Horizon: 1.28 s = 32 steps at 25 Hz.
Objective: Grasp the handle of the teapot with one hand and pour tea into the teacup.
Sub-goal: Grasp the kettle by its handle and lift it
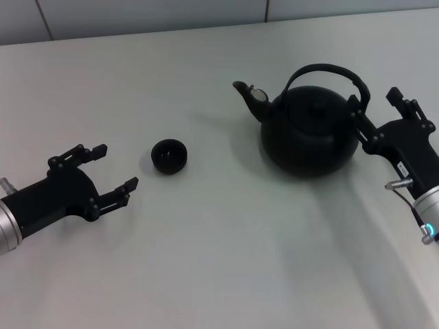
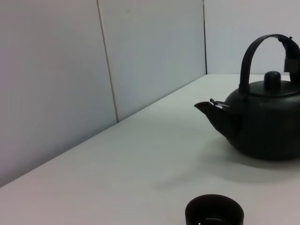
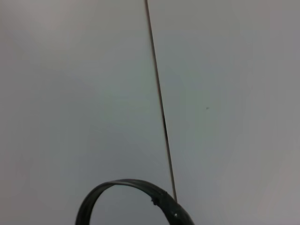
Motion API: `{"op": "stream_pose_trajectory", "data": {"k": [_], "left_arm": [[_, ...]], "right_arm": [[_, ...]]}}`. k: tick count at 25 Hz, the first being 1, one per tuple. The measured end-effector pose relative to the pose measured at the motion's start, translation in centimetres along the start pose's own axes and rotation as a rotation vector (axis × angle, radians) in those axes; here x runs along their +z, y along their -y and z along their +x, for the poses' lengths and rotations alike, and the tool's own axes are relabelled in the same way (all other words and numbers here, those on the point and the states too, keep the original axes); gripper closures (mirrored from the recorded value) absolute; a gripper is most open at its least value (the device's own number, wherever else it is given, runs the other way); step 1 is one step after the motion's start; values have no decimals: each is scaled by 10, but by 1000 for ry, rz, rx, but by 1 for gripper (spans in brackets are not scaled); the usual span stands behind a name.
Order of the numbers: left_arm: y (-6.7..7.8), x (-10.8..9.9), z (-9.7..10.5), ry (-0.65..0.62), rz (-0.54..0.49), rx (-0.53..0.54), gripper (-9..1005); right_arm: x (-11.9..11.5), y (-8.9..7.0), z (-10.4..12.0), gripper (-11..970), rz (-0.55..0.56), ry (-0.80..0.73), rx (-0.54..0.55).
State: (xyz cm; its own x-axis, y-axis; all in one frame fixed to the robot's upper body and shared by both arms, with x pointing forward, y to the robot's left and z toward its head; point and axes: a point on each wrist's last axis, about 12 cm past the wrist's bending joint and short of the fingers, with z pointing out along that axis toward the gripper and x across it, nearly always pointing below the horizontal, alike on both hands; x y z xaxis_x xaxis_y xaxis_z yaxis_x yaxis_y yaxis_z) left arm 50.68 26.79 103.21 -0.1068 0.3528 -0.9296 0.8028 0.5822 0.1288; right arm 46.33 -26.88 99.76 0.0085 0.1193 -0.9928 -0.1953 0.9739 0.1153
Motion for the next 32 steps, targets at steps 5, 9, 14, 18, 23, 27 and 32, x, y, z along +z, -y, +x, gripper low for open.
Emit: {"op": "stream_pose_trajectory", "data": {"k": [5,9,14,18,23,27,32], "left_arm": [[0,0,1,-3,2,-1,195],[1,0,1,-3,1,-2,195],[1,0,3,-6,1,-6,195],[1,0,3,-6,1,-6,195],[1,0,3,-7,1,-7,195],[1,0,3,-7,1,-6,195],[1,0,2,-4,4,-8,195]], "right_arm": [[9,6,-2,198,-16,-6,34],[9,6,-4,308,-40,3,55],[8,7,-4,533,-47,4,55],[9,5,-5,667,-51,6,56],[8,6,-4,750,-50,6,55],[9,8,-6,816,-51,13,44],[11,10,-12,821,-72,57,15]]}}
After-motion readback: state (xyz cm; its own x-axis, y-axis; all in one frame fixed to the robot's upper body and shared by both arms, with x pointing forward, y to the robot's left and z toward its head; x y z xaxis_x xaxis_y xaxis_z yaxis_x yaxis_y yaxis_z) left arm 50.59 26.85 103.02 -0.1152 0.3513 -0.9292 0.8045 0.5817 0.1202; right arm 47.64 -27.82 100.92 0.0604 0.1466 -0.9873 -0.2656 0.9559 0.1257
